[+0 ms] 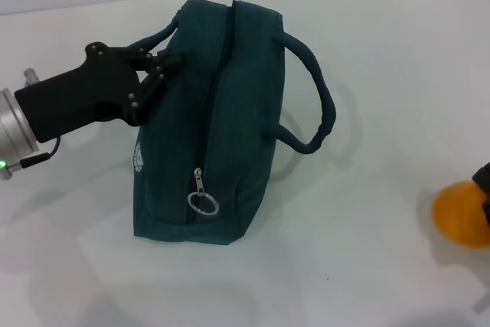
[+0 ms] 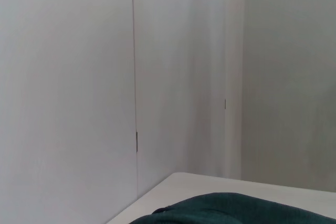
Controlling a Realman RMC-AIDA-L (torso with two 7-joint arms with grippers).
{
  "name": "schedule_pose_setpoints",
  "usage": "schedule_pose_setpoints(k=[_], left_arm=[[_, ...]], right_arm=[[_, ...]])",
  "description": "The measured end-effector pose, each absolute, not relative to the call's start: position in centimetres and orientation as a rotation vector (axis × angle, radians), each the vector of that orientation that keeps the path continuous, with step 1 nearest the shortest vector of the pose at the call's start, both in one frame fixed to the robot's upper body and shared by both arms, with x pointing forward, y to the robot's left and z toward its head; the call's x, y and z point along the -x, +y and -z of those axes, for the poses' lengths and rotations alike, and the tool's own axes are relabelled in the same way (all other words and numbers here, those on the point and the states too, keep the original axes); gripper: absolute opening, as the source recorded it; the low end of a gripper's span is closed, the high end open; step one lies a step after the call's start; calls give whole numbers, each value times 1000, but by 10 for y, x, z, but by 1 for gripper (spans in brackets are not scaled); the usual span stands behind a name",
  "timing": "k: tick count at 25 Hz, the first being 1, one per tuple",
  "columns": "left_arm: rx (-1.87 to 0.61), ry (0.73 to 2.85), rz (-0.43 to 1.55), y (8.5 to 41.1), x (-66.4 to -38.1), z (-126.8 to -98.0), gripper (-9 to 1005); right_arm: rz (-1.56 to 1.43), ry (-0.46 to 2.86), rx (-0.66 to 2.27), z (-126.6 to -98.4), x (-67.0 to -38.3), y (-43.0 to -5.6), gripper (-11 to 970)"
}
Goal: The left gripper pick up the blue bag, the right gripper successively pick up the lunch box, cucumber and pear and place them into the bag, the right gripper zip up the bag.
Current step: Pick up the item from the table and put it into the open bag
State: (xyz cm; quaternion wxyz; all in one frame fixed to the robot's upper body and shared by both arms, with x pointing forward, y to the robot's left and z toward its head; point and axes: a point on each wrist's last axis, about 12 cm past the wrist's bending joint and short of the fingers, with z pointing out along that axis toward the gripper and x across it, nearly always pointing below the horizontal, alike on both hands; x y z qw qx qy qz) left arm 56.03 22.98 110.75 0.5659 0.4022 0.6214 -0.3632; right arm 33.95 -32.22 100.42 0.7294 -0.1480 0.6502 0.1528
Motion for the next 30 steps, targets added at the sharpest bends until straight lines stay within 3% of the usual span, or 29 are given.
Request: schedule_pose_setpoints(k=[3, 17, 24, 30], left_arm=[[-943, 1461, 855, 230, -560, -1108, 46], [-946, 1463, 861, 228, -559, -1106, 46], [-965, 1404, 911, 225, -554, -1113, 46], [-968, 1401, 919, 225, -553, -1113, 46]], right_arm=[[-341, 1387, 324, -1010, -340, -323, 37], [-380, 1269, 337, -1024, -351, -322, 35], [-719, 1161, 301, -1053, -392, -332, 37], [-1057, 1113, 394, -1101, -459, -334, 38]])
